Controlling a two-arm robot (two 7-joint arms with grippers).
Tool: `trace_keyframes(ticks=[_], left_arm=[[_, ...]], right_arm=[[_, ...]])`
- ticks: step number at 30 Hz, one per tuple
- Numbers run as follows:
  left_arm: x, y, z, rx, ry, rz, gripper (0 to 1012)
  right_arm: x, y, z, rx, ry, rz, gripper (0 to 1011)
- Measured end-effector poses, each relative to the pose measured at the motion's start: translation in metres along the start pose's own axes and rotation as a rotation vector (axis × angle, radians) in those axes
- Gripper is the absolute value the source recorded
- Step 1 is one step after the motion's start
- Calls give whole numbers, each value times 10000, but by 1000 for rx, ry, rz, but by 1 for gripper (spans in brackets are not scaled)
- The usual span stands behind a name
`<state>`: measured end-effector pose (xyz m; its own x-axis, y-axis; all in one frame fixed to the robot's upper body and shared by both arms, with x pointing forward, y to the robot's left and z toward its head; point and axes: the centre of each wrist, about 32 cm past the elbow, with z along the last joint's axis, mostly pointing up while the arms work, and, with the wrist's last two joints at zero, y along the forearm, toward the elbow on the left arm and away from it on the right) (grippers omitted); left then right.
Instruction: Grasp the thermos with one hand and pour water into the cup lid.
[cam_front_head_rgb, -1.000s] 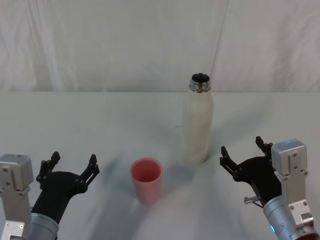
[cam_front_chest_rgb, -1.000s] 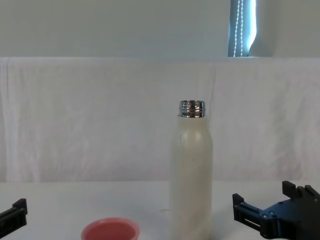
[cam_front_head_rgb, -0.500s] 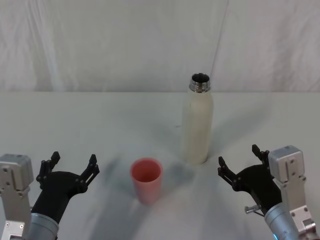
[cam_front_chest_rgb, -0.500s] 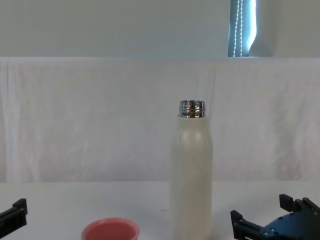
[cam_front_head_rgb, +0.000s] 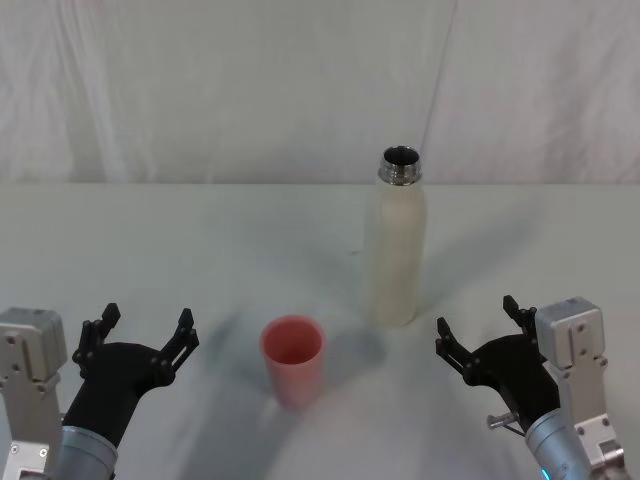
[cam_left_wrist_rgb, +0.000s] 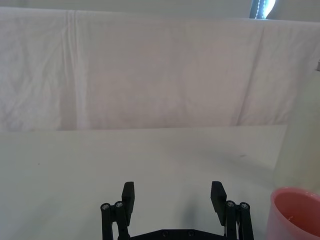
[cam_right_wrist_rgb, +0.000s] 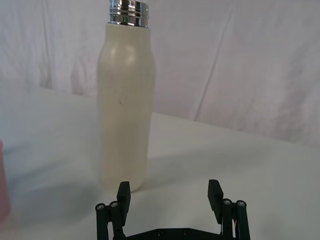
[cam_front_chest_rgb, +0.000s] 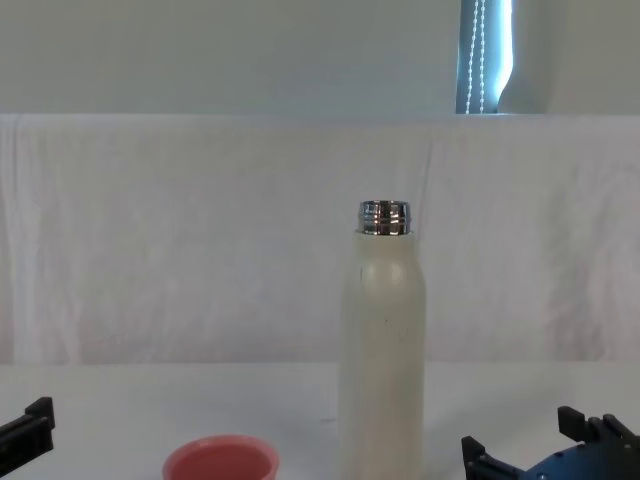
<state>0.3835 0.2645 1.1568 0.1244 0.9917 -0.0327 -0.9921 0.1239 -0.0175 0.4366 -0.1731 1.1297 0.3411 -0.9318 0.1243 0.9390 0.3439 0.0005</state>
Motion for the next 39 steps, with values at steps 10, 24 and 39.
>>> trace_keyframes(ticks=[10, 24, 39], left_arm=[[0, 0, 0, 0, 0, 0, 1001], [0, 0, 0, 0, 0, 0, 1001], [0, 0, 0, 0, 0, 0, 1001]], right_arm=[[10, 59, -188, 10, 37, -20, 1001], [16, 64, -213, 9, 42, -25, 1001], [9, 66, -172, 21, 36, -20, 1001]])
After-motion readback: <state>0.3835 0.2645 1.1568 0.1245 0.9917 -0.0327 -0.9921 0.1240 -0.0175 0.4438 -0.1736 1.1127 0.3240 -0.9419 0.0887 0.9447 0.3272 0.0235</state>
